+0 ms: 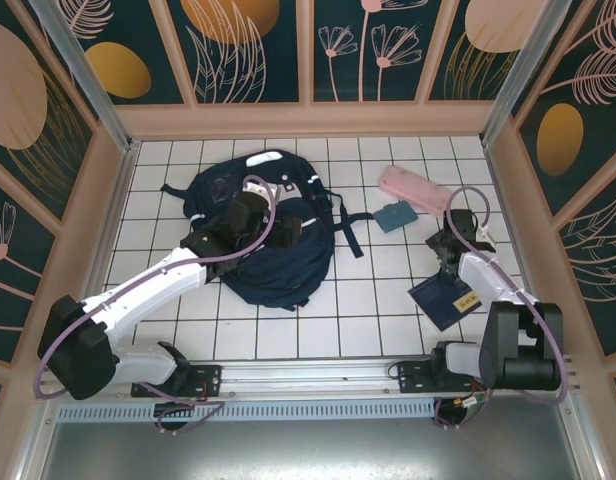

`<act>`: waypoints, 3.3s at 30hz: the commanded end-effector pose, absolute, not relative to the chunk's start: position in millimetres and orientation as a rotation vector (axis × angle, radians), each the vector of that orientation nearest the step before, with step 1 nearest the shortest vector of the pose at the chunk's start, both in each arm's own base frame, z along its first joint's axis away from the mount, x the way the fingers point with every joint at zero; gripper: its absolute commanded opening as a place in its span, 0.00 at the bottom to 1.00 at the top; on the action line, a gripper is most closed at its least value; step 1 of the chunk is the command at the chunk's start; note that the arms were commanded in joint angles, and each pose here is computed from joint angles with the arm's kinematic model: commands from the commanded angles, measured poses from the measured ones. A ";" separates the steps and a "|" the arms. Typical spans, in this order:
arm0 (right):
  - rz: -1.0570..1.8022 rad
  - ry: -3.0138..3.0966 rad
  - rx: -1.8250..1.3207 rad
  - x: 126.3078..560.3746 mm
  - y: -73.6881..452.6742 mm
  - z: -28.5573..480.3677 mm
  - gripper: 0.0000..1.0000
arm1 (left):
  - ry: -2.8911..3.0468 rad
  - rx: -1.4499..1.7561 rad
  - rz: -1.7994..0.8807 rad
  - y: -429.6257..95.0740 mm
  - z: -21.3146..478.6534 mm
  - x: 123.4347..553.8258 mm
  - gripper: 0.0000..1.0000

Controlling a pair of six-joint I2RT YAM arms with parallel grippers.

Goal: Pack the student bag

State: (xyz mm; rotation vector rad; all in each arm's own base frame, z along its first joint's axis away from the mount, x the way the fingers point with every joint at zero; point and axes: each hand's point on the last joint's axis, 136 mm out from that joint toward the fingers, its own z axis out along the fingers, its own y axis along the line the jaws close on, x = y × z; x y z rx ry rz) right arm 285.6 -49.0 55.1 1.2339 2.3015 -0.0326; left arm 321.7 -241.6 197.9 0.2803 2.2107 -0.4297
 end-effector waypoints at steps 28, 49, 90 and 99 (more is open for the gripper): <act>0.461 2.628 0.774 290.6 107.8 64.2 0.89 | 2.224 0.206 -0.558 -267.4 201.0 336.6 0.99; 0.229 2.682 0.987 254.6 23.4 18.3 0.64 | 2.253 0.121 -0.708 -283.0 209.8 333.8 0.99; 0.403 2.724 0.832 245.0 80.3 23.8 0.44 | 2.712 0.091 -1.049 -475.1 37.6 274.2 0.18; 0.509 2.700 0.776 254.2 93.5 44.8 0.30 | 2.761 0.079 -1.050 -474.3 22.1 267.3 0.17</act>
